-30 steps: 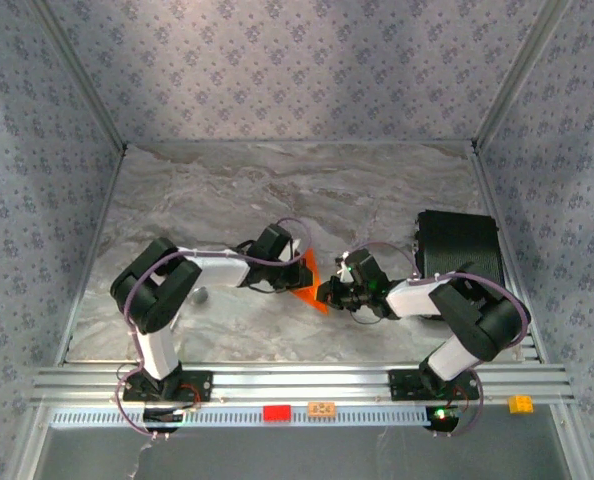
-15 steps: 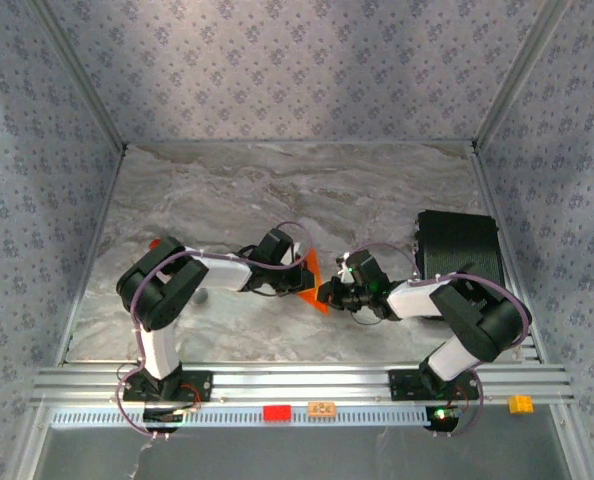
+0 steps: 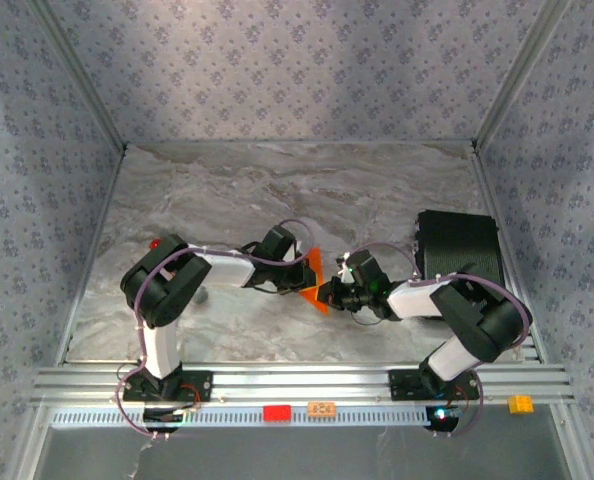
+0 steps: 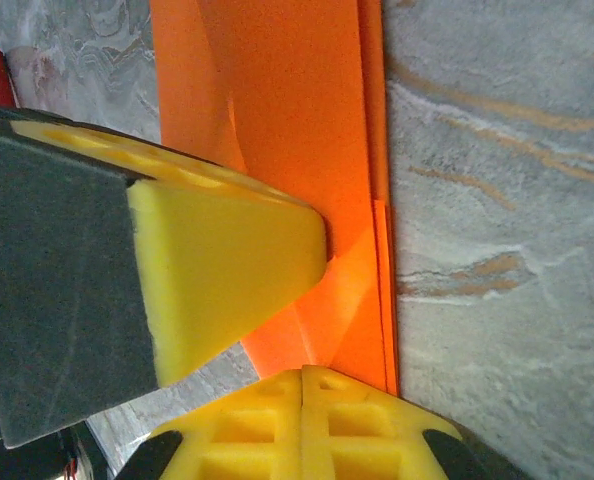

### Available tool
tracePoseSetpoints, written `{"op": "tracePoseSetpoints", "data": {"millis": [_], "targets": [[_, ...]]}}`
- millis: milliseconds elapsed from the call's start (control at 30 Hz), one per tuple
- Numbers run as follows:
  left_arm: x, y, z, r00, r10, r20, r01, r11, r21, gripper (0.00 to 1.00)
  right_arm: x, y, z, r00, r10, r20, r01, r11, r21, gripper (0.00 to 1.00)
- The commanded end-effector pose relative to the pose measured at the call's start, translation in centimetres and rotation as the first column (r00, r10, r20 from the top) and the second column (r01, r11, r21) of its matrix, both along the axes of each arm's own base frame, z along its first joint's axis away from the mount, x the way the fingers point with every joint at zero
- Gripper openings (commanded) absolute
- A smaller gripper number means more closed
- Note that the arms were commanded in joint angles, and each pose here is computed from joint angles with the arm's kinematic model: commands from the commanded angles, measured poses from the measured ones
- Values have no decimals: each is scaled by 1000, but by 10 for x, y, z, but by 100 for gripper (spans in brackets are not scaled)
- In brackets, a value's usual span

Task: Fold a paper plane with a square sheet of paper (pick it up from the middle)
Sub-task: Fourth fold the wing at the center of the table.

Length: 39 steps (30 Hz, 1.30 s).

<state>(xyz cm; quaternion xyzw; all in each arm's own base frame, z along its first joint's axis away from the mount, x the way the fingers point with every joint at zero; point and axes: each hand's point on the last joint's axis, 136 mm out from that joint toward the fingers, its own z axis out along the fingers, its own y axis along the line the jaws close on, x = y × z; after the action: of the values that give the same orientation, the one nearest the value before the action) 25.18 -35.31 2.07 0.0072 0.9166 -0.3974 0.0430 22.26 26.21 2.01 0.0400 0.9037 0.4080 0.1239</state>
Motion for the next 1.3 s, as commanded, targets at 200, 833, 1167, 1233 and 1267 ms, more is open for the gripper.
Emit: {"op": "tracePoseSetpoints", "data": {"millis": [200, 833, 1167, 1233, 1267], "targets": [[26, 30, -16, 995, 96, 12, -97, 991, 91, 0, -28, -31, -38, 992, -16, -126, -4, 988, -154, 0], [36, 28, -8, 996, 87, 10, -88, 995, 56, 0, 4, 2, 19, 998, 56, -14, -56, 998, -31, 1], [38, 23, -2, 997, 78, 22, -79, 996, 41, 0, 12, -3, -1, 999, 25, -44, -28, 997, -71, 2], [40, 20, 6, 997, 70, 36, -71, 997, 27, 1, 5, -11, -14, 997, 14, -77, -23, 994, -106, 0], [41, 19, 10, 997, 65, 47, -66, 998, 18, 1, 2, -13, -19, 996, 17, -88, -27, 993, -115, 0]]}}
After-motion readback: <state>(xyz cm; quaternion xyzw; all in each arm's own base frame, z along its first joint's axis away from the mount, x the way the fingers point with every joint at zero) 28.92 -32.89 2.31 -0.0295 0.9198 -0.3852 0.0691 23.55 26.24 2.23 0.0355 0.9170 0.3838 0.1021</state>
